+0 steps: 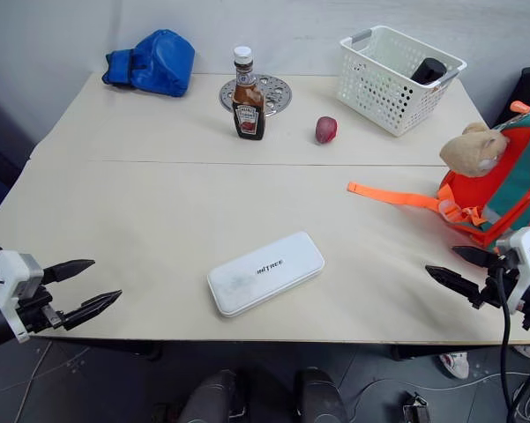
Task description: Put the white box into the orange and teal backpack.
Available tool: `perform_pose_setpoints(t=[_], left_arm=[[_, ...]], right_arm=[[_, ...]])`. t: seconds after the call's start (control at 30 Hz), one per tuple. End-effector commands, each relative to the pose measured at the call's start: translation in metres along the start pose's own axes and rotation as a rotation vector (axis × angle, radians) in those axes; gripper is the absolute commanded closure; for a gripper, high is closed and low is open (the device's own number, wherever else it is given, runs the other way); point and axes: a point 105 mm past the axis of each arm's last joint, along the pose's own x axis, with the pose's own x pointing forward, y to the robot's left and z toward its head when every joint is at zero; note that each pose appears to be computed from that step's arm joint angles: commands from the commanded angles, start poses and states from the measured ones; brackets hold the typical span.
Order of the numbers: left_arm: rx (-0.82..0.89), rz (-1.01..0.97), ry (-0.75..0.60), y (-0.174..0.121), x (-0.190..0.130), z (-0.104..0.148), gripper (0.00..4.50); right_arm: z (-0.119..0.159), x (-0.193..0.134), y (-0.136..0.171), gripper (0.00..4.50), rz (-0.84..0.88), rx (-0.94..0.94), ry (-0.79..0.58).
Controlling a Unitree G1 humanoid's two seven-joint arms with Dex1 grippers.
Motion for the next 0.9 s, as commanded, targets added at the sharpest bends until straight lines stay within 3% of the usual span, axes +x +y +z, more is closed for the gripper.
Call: perform_pose_setpoints(t=[0.03,0.53,0.63,0.9], left_arm=[[0.018,0.019,-0.027,0.002,-0.005,0.009,0.0],[-0.012,-0.003,-0.027,-0.005,0.002,0.008,0.0],[-0.008,-0.125,-0.05,-0.029,0.015,0.016,0.62],[0.063,-0.384,-0.038,-0.074,0.056,0.02,3.2]], right_arm=[[0.008,0.0,0.0,0.03,-0.006,-0.029,-0.031],[0.012,0.012,0.005,0.03,0.039,-0.059,-0.023],[0.024,0.028,0.019,0.66,0.125,-0.076,-0.059],[0.03,0.081,0.065,3.42,0.36,-0.165,-0.024]])
